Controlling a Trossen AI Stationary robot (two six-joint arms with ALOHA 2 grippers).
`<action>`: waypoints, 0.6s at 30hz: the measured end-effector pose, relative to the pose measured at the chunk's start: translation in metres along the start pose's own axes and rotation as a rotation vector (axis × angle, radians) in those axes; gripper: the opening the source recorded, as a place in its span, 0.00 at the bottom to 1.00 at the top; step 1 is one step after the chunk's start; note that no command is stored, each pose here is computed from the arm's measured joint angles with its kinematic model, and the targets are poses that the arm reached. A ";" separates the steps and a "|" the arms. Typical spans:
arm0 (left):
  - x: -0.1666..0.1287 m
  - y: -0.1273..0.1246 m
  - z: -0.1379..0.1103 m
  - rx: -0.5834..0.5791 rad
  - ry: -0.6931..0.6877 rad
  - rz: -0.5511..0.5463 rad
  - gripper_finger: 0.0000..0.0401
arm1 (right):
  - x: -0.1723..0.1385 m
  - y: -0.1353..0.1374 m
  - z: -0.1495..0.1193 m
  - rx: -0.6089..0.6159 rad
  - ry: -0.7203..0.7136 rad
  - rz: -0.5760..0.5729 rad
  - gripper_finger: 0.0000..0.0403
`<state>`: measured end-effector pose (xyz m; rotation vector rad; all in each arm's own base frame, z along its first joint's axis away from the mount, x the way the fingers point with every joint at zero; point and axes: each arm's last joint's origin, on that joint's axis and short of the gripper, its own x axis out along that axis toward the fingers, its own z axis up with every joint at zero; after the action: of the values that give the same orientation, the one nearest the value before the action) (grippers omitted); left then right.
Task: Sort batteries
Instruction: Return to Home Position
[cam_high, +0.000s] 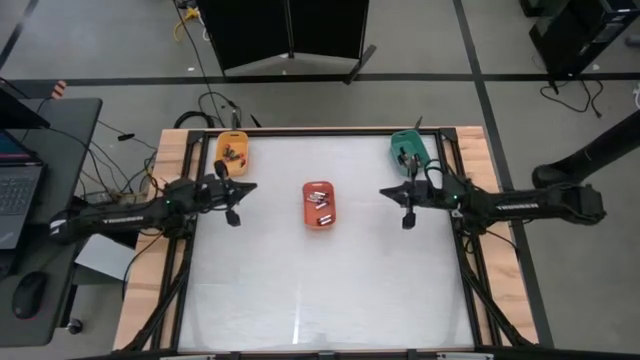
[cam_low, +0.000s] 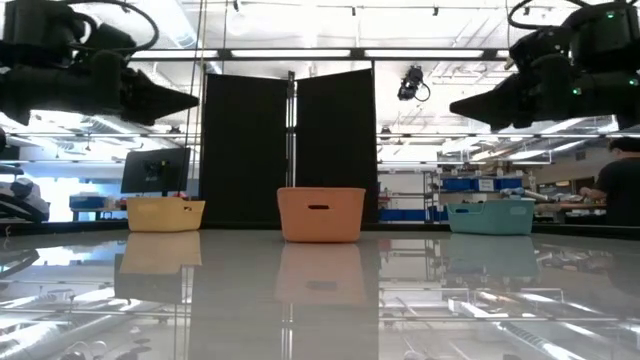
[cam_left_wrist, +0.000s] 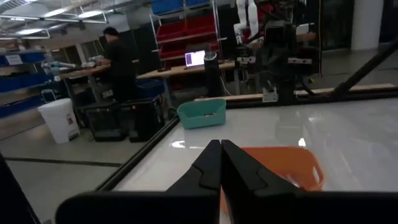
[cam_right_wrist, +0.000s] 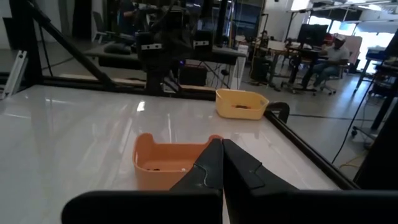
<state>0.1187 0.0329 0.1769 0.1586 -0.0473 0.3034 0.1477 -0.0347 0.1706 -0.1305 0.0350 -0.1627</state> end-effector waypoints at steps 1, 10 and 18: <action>-0.002 0.000 -0.002 -0.001 0.008 0.002 0.03 | -0.002 0.000 -0.001 0.001 -0.004 0.002 0.02; -0.024 0.002 0.000 0.014 -0.015 0.051 0.03 | -0.016 0.002 -0.008 0.025 -0.003 -0.029 0.02; -0.027 0.003 -0.003 0.022 0.019 0.089 0.03 | -0.028 0.002 -0.010 0.024 0.050 -0.081 0.02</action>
<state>0.0924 0.0285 0.1721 0.1759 -0.0324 0.3941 0.1200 -0.0295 0.1613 -0.1042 0.0771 -0.2469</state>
